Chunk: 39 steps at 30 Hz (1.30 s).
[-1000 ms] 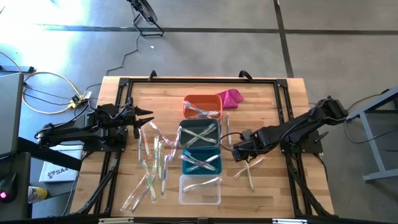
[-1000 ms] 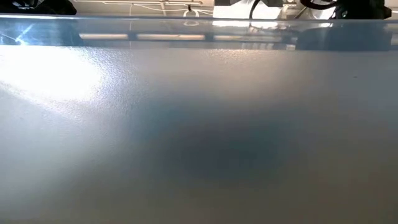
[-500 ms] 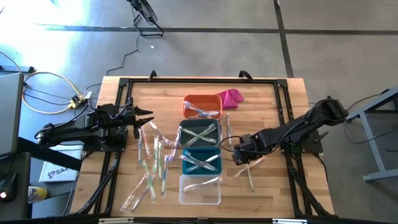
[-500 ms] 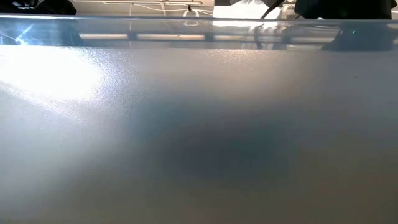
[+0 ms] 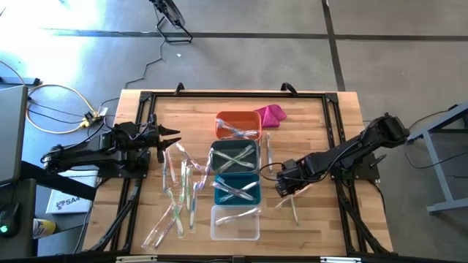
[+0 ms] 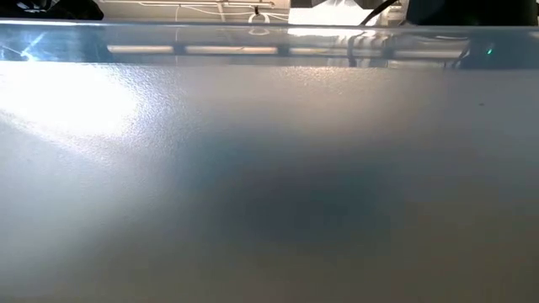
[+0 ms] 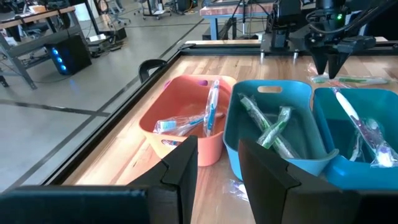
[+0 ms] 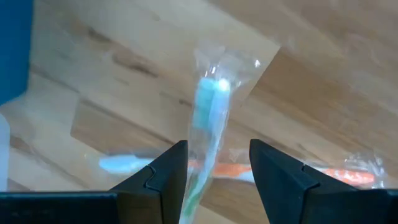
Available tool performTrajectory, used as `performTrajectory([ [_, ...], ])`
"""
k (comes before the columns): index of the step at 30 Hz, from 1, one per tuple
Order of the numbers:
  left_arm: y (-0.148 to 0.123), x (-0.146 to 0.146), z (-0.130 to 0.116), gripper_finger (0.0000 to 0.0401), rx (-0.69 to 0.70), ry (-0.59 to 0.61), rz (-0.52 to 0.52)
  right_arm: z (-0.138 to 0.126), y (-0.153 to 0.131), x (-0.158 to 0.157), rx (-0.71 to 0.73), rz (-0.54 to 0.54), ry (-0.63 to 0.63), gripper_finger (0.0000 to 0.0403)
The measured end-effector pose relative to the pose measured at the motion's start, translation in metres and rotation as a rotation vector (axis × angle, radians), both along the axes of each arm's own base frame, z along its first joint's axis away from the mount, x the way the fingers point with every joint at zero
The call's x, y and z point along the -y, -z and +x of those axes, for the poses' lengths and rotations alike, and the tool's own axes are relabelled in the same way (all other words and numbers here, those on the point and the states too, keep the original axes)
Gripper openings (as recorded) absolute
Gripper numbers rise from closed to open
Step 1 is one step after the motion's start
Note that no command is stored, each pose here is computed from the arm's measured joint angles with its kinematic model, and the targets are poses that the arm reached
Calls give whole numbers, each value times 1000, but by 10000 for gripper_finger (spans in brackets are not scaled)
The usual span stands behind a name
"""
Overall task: Pick & Place Toothbrushes
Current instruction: Put the green toothbrush into the green bin
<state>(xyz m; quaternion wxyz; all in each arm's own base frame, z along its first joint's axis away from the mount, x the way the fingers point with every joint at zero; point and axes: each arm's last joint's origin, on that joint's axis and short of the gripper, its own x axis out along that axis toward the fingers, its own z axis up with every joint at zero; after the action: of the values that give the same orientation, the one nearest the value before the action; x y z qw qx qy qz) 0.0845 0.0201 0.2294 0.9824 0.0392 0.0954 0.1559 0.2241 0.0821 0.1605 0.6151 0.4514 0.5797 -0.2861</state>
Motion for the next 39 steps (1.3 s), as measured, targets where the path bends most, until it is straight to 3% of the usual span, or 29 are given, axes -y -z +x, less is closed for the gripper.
performTrajectory([
  [20,0,0,0,113,0,0,0,0,9,-11,5,-66,-58,162],
  [39,0,0,0,113,0,0,0,0,9,-11,10,-71,-97,17],
])
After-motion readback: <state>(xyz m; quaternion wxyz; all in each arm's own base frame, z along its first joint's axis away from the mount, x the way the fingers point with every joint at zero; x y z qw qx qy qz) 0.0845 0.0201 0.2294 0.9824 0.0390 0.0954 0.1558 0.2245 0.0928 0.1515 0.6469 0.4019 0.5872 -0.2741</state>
